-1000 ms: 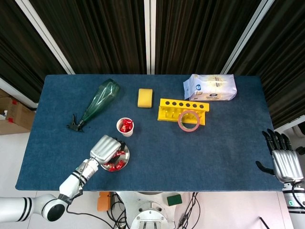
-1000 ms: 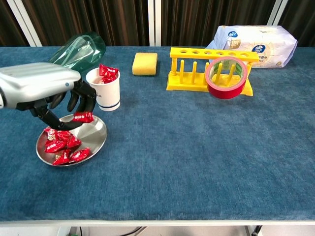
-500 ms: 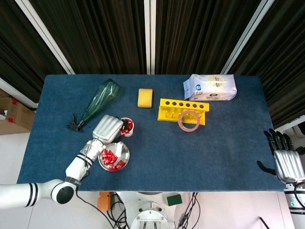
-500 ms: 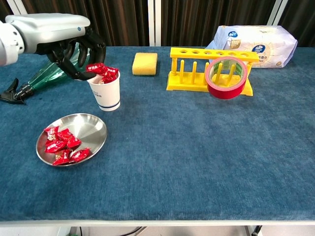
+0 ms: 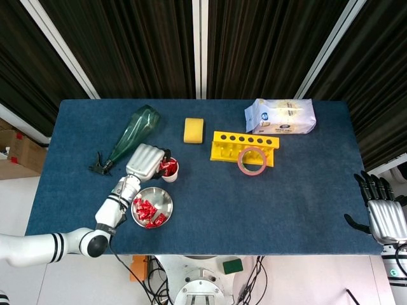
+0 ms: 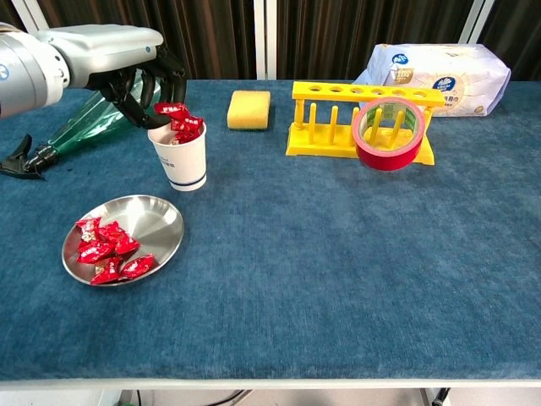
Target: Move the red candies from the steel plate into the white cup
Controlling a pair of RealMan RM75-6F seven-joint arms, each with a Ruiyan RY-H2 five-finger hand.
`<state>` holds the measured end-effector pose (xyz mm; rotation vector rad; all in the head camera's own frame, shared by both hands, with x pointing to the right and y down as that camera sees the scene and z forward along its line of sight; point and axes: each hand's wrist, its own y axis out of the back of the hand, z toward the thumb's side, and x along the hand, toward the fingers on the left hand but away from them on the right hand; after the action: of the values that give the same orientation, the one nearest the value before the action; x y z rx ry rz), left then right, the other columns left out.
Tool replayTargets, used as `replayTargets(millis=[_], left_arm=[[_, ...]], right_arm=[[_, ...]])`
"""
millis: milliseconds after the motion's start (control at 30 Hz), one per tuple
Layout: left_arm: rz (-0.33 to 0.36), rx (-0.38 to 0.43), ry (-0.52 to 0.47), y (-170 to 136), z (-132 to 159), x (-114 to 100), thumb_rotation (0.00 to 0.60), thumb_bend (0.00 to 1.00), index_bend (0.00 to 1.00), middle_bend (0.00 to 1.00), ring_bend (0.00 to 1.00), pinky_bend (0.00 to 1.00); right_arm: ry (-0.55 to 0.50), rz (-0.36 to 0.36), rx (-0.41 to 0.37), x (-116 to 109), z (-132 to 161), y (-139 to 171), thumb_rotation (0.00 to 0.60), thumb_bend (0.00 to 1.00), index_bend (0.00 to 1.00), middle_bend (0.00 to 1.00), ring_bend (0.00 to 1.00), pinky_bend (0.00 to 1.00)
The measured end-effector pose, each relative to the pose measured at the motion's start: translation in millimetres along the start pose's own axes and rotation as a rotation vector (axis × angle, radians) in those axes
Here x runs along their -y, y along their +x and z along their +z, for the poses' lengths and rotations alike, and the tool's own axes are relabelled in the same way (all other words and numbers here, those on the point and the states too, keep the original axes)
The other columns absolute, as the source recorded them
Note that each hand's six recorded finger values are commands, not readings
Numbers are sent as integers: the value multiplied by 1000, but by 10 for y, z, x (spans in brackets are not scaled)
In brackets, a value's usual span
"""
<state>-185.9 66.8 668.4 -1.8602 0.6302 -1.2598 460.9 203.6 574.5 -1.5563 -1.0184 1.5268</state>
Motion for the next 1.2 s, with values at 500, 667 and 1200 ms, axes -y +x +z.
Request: replayTargets(millis=[500,667,1200], left_arm=[[27,-8,25,-302,-74,-54,600,234,356,369,360,565],[-13,-9,37,-614,-152,-20,600,234,356,273,192,378],[-166,21,59,-1238,-287,488,600,233,358,244,154,324]], right_arm=[[-4,-3,-3,-10,7,27,600,199,0,0,0,0],[-3,3,-1,5,8,14,600,199,0,0,0,0],[-3,-6,2,-3,11,17,600,200,0,0,0,0]])
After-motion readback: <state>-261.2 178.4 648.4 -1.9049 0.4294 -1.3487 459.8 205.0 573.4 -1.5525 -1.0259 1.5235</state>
